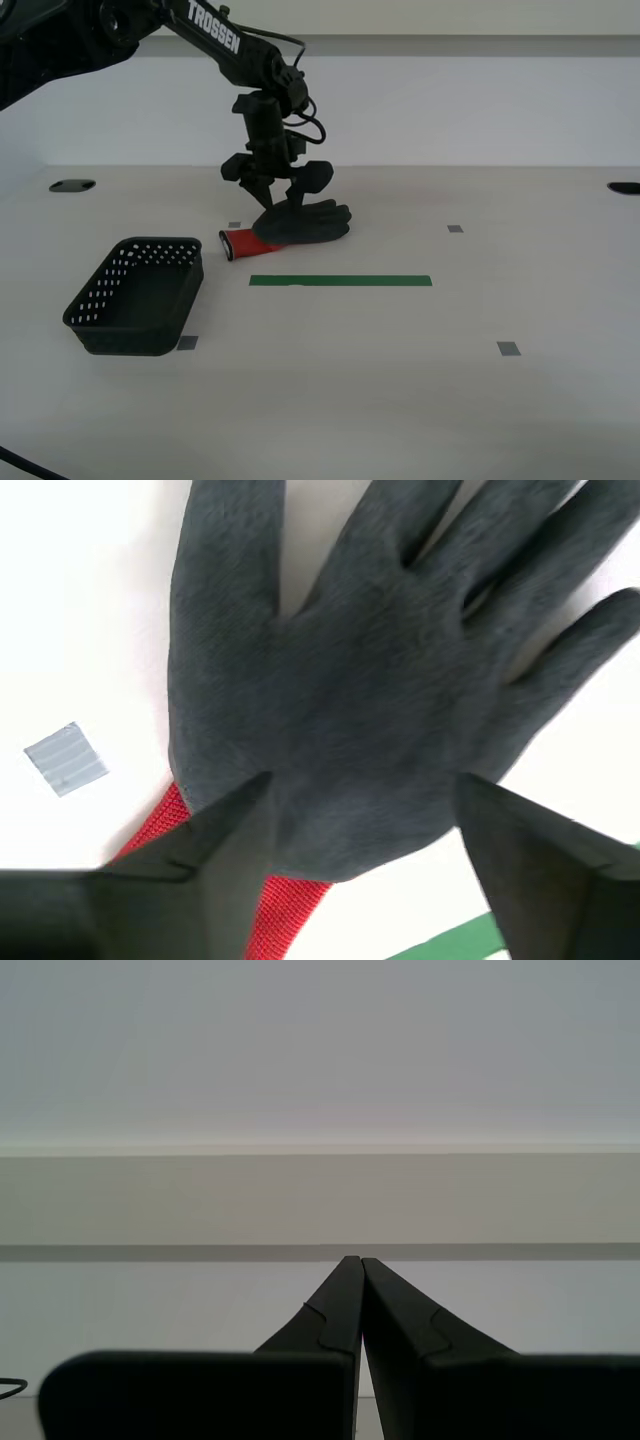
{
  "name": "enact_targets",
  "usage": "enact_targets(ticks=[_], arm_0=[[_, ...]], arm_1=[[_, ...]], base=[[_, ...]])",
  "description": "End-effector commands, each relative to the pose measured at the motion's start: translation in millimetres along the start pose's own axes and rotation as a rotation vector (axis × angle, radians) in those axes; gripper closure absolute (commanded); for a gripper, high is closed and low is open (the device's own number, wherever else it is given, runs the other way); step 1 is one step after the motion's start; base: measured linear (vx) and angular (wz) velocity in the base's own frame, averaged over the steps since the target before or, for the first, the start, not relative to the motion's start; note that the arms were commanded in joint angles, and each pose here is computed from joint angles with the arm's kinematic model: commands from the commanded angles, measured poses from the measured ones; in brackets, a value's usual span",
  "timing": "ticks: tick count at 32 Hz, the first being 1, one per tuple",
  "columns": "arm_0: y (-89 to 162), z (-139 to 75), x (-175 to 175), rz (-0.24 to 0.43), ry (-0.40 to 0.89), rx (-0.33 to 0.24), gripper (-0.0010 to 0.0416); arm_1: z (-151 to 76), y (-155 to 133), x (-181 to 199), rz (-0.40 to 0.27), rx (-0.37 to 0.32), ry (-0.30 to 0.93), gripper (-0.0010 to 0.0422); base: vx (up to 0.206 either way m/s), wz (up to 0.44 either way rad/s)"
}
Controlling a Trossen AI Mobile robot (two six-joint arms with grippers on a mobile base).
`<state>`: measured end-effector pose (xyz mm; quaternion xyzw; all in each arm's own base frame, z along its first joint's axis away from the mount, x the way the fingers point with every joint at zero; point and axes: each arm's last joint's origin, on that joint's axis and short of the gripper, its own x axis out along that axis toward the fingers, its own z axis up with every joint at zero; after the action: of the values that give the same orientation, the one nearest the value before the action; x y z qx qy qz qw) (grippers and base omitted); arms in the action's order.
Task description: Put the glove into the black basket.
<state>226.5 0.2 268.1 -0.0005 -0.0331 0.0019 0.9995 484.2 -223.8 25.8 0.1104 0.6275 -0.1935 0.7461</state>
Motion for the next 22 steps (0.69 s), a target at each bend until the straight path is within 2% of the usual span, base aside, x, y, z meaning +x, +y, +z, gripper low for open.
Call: enact_targets(ticks=[1,4,9,13,22], arm_0=[[0,0,0,0.000,-0.003,0.000,0.0405],[0,0,0,0.000,-0.002,0.000,0.0405],[0,0,0,0.000,-0.002,0.000,0.0405],[0,0,0,0.000,-0.002,0.000,0.0405],[0,0,0,0.000,-0.002,0.000,0.0405]], arm_1=[[-3,0,4,0.002,-0.007,0.016,0.0127],[-6,-2,7,0.008,-0.020,0.027,0.0107],[-4,-3,14,0.028,-0.079,-0.016,0.0130],[-7,-6,24,0.039,-0.099,-0.008,0.0128],[-7,-15,31,0.037,-0.087,-0.038,0.0136]], base=[[0.000,0.000],[0.000,0.000],[0.000,0.000],[0.000,0.000],[0.000,0.000]])
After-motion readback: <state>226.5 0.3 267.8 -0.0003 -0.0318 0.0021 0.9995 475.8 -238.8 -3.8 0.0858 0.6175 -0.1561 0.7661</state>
